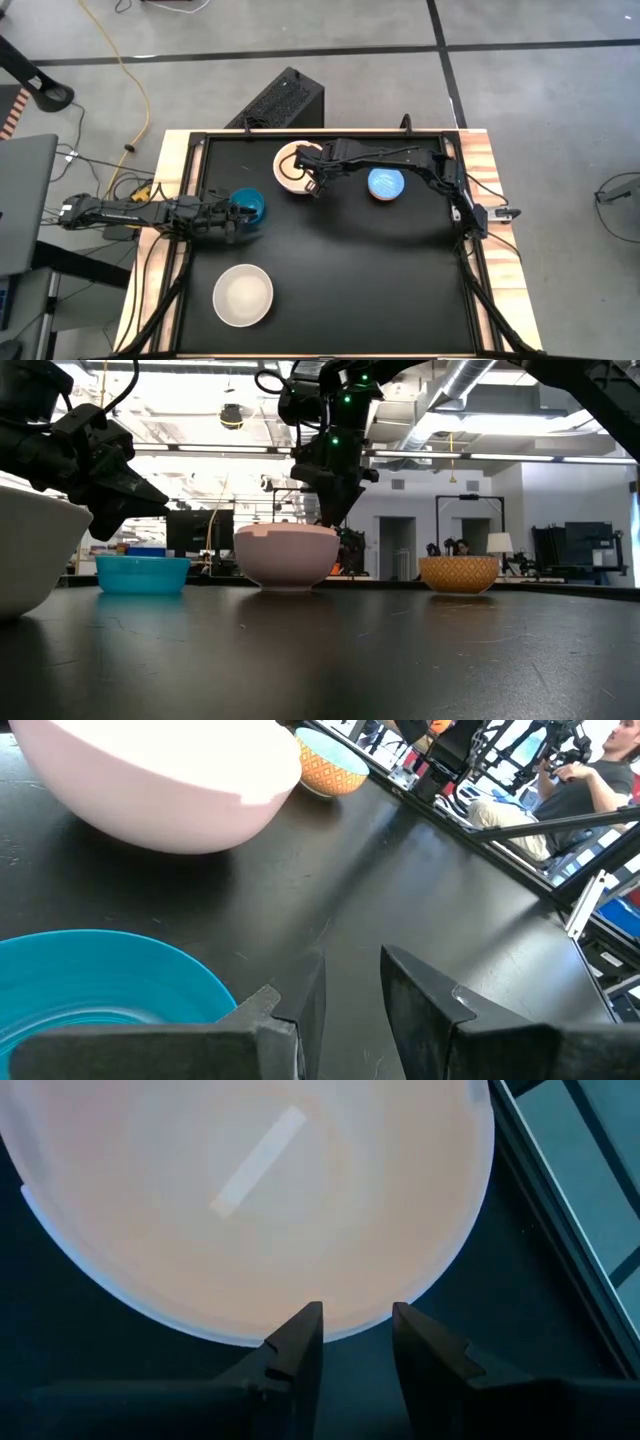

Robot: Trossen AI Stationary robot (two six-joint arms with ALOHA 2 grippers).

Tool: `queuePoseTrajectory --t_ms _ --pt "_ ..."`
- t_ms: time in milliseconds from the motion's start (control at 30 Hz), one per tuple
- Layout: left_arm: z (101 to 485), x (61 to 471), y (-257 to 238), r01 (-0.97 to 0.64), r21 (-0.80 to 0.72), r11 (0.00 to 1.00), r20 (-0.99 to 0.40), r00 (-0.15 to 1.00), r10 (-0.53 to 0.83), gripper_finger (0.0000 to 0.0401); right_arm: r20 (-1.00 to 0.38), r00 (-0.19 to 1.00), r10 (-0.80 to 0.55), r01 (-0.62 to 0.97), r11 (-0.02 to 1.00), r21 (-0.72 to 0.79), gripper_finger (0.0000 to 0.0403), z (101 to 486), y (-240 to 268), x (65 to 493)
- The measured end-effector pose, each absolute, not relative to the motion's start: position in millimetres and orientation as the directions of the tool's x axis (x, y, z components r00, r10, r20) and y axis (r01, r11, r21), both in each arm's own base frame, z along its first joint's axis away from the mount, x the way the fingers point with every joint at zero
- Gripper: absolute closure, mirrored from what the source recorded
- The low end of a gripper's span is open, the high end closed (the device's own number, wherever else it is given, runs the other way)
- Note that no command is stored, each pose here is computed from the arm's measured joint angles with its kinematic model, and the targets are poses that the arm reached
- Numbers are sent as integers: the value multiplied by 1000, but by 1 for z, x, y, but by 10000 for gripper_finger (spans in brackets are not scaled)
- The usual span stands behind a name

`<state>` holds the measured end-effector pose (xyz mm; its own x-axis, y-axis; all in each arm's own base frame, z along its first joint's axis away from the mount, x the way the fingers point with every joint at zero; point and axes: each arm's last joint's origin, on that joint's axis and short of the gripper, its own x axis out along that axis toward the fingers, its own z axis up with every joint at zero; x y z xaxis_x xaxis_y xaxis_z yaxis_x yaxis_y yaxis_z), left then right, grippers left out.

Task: Nest bowls inside each other
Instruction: Stack the light orange bowl on top of the light purple bowl, then stack the white bowl on top of the light orange bowl

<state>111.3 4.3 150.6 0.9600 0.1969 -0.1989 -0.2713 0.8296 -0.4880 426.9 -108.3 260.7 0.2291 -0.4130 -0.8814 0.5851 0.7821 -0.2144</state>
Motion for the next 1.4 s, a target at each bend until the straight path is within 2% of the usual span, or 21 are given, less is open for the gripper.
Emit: queuePoseTrajectory --t_ms 200,400,700,867,1000,1100,1267,1400 --pt "151 111 4 -271 -488 830 -199 960 197 313 -893 243 -378 551 812 -194 266 260 -107 427" --pt "151 111 4 -271 -488 830 -199 960 197 313 -910 350 -223 519 855 -10 266 273 -90 434" --pt "151 111 4 -271 -488 830 -199 960 197 313 -814 570 -113 330 938 101 266 285 8 461" --pt "151 111 4 -271 -488 830 -198 960 198 313 -711 703 -26 197 967 160 262 273 66 482" --pt "151 111 4 -272 -499 823 -198 960 197 313 -652 758 22 132 974 187 241 256 95 496" --pt "151 111 4 -264 -502 824 -199 962 188 313 -661 749 52 99 977 190 211 239 105 502" --pt "151 111 4 -265 -502 824 -199 962 188 313 -617 785 62 140 952 274 156 235 108 509" --pt "151 111 4 -264 -502 824 -199 962 187 313 -600 799 50 149 949 278 140 225 108 515"
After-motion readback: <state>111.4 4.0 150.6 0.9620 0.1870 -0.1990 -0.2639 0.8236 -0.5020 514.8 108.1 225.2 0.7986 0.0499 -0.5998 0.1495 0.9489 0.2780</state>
